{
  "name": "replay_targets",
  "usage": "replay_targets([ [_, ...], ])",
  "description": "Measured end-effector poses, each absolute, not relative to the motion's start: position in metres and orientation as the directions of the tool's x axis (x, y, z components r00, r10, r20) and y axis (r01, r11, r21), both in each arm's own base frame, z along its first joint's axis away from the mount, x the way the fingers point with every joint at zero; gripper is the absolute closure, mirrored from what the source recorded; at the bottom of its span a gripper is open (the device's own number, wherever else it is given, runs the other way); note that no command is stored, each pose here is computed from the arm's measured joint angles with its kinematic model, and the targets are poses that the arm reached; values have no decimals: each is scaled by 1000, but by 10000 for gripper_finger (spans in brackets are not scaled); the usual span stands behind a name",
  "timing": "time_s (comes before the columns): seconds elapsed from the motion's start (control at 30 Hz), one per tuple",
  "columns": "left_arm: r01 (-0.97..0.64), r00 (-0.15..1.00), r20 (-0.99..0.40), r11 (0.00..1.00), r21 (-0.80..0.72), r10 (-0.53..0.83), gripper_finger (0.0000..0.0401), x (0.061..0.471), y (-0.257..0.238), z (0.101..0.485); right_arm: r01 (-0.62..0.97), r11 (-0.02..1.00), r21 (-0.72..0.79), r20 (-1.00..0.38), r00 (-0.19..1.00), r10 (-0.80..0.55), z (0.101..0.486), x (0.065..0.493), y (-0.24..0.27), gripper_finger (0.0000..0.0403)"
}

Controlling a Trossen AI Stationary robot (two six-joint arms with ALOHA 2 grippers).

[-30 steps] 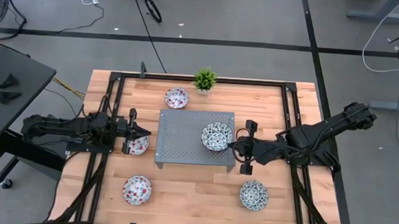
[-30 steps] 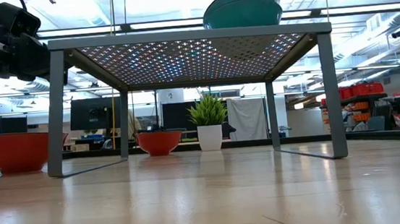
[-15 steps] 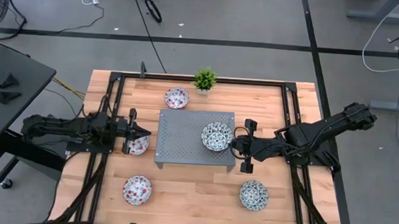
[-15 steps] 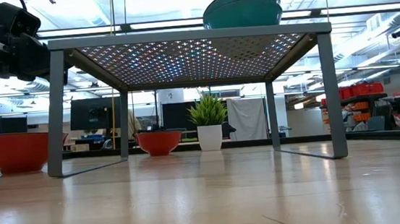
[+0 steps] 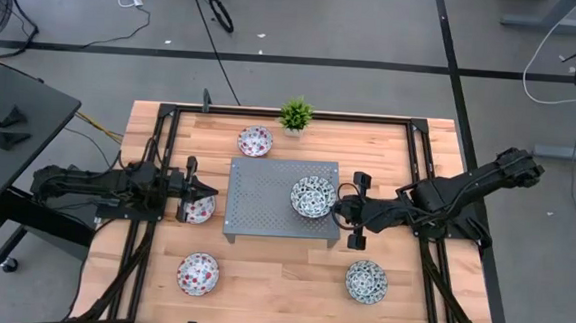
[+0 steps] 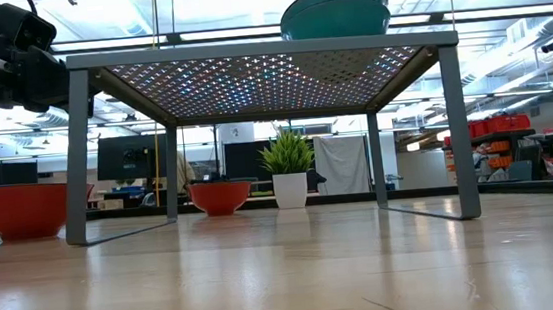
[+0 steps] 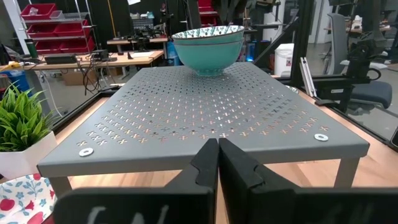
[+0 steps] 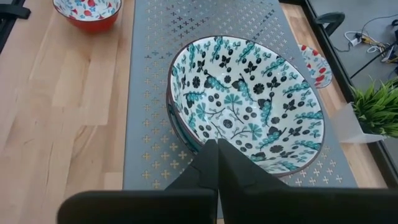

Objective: Pick & Place Mini bowls
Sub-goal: Stack the top blue patterned bowl on the other blue patterned bowl on the shelf

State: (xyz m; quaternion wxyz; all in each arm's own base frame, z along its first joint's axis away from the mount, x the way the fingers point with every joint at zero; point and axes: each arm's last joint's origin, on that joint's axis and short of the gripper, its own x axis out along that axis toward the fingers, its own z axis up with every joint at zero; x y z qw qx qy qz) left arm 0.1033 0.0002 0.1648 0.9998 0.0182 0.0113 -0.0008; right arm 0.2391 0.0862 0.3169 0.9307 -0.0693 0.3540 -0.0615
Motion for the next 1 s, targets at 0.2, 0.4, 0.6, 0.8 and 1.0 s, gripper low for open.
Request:
replay_targets([
  [0.2,2,1000,-23,999,36,-1,383,103,0,165,63,984,-164,-655,739,-157,317,239,86,403],
  [0.4,2,1000,-23,999,36,-1,383,103,0,165,65,985,-159,-649,745,-154,317,240,87,403],
  [0.6,2,1000,-23,999,37,-1,383,103,0,165,64,988,-139,-600,789,-136,322,244,89,403],
  [0.8,1,1000,-22,999,36,0,383,103,0,165,54,992,-117,-586,802,-113,323,247,90,403],
  [1.0,2,1000,-23,999,36,-1,383,103,0,165,54,991,-122,-606,787,-118,320,247,91,403],
])
